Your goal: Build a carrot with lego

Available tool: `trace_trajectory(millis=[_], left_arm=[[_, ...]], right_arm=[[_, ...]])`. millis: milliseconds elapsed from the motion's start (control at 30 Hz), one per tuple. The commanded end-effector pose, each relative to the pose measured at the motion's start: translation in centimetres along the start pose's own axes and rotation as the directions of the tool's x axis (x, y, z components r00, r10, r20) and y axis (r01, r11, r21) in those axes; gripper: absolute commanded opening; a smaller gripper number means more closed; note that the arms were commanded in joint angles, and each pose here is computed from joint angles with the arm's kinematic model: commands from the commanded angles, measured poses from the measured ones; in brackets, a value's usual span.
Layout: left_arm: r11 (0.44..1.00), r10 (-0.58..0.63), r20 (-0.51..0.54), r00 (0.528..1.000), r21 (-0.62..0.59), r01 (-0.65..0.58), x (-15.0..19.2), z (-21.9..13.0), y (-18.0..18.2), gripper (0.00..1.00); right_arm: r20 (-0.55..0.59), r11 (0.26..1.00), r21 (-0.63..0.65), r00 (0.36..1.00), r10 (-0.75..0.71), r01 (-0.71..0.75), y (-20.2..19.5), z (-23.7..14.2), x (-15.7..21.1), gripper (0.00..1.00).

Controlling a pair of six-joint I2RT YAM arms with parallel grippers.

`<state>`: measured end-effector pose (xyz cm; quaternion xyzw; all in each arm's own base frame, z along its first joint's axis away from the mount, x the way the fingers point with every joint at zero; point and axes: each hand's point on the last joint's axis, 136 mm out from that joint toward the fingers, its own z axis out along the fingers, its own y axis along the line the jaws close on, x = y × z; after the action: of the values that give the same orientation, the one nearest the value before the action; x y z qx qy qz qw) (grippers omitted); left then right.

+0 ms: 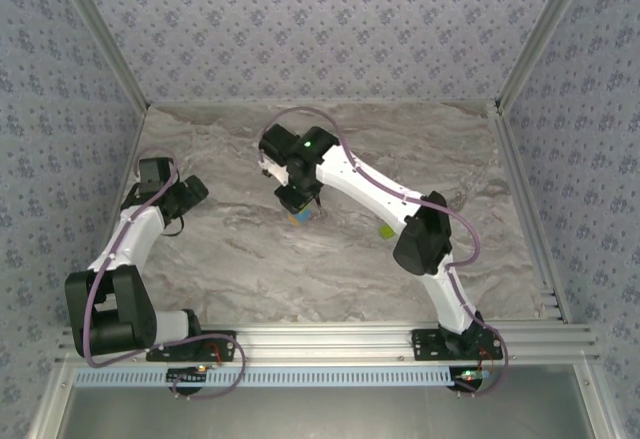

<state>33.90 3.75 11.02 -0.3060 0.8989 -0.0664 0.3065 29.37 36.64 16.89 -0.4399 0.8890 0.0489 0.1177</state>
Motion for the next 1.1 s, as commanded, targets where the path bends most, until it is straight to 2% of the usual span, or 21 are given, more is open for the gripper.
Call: trace_trajectory(millis=[0,200,667,1067], left_arm=[[1.0,0.021,-0.002,1.0,0.015,-0.021,0.0,-0.2,-0.5,0.9],[1.0,0.022,0.0,1.0,0.014,-0.022,0.0,-0.2,-0.5,0.9],[1.0,0.023,-0.008,1.0,0.006,-0.023,0.2,0.1,-0.3,0.9],[1.0,0.023,-0.009,1.0,0.006,-0.023,0.2,0.1,-0.3,0.9]], right_arm=[[-0.034,0.994,-0.017,0.994,-0.107,0.107,0.3,-0.7,1.1,0.29],[-0.106,0.978,-0.043,0.973,-0.206,0.203,-0.6,0.9,2.4,0.29],[-0.139,0.982,-0.12,0.977,-0.161,0.144,-1.7,4.3,3.6,0.29],[-0.158,0.981,-0.14,0.975,-0.156,0.134,-2.1,5.0,4.3,0.34]])
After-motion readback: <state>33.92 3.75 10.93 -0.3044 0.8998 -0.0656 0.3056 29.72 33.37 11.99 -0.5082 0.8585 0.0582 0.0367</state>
